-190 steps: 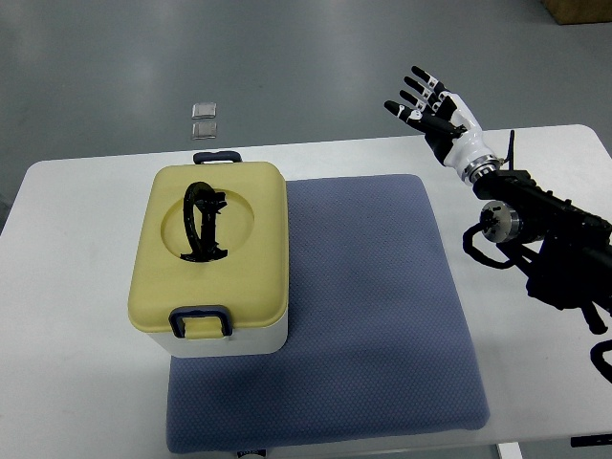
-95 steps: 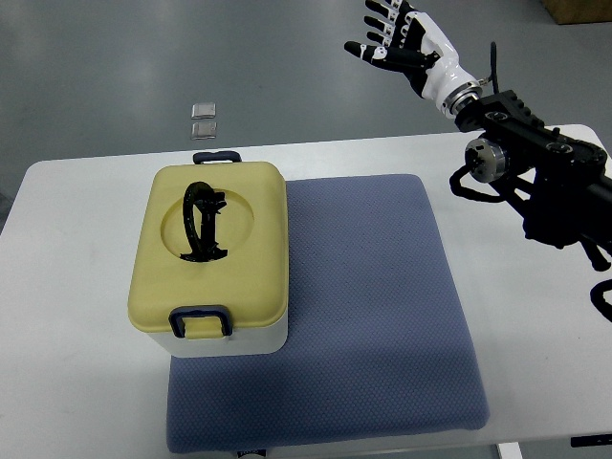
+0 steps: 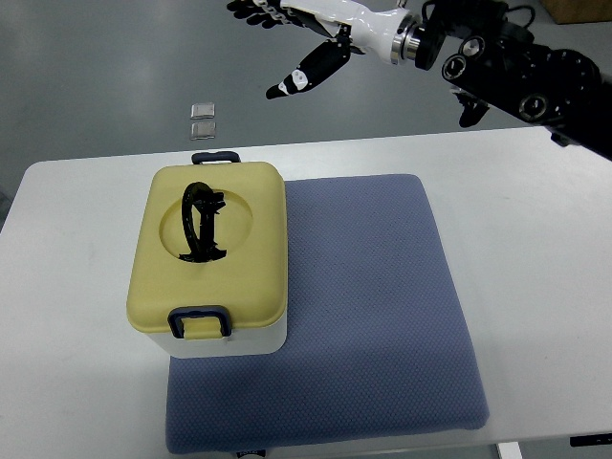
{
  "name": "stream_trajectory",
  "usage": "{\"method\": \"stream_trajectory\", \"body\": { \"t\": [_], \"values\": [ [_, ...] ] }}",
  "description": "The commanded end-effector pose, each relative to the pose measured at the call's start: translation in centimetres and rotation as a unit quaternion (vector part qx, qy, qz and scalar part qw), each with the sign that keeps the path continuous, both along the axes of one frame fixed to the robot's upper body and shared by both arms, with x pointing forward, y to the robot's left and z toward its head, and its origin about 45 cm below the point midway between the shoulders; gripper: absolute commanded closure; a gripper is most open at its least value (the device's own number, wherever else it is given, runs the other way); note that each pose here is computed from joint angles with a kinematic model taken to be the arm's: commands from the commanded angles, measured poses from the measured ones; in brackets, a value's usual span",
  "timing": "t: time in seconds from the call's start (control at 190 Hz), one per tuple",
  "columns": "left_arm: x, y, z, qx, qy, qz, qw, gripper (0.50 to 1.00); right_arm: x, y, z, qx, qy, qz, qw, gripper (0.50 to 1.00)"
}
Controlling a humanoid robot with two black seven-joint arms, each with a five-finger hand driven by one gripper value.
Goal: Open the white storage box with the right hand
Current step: 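Raise the right hand and swing it over the yellow lid's black handle, then lower the right hand onto the black handle and close fingers around it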
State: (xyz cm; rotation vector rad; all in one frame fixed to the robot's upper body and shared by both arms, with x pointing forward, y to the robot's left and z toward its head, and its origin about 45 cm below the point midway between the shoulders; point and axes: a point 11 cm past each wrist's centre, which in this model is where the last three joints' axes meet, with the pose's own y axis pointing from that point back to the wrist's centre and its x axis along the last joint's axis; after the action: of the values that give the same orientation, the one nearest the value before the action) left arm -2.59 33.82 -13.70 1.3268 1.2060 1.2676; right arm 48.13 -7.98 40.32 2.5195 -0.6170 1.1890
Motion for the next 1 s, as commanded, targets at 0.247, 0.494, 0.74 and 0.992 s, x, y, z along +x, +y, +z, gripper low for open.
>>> {"method": "stream_trajectory", "body": {
  "t": [0.247, 0.494, 0.74, 0.992],
  "values": [
    [0.0, 0.0, 0.0, 0.0, 0.0, 0.0, 1.0, 0.5, -7.8, 10.7, 4.4, -0.188, -0.189, 0.206, 0.942, 0.576],
    [0.0, 0.0, 0.0, 0.0, 0.0, 0.0, 1.0, 0.5, -10.3, 12.8, 1.8, -0.279, -0.24, 0.286, 0.885, 0.579],
    [0.0, 0.0, 0.0, 0.0, 0.0, 0.001, 1.0, 0.5, -10.5, 12.9, -1.5, -0.375, -0.264, 0.31, 0.833, 0.583],
    [0.0, 0.0, 0.0, 0.0, 0.0, 0.001, 1.0, 0.5, -10.5, 12.8, -1.6, -0.384, -0.274, 0.312, 0.825, 0.642]
  ]
}}
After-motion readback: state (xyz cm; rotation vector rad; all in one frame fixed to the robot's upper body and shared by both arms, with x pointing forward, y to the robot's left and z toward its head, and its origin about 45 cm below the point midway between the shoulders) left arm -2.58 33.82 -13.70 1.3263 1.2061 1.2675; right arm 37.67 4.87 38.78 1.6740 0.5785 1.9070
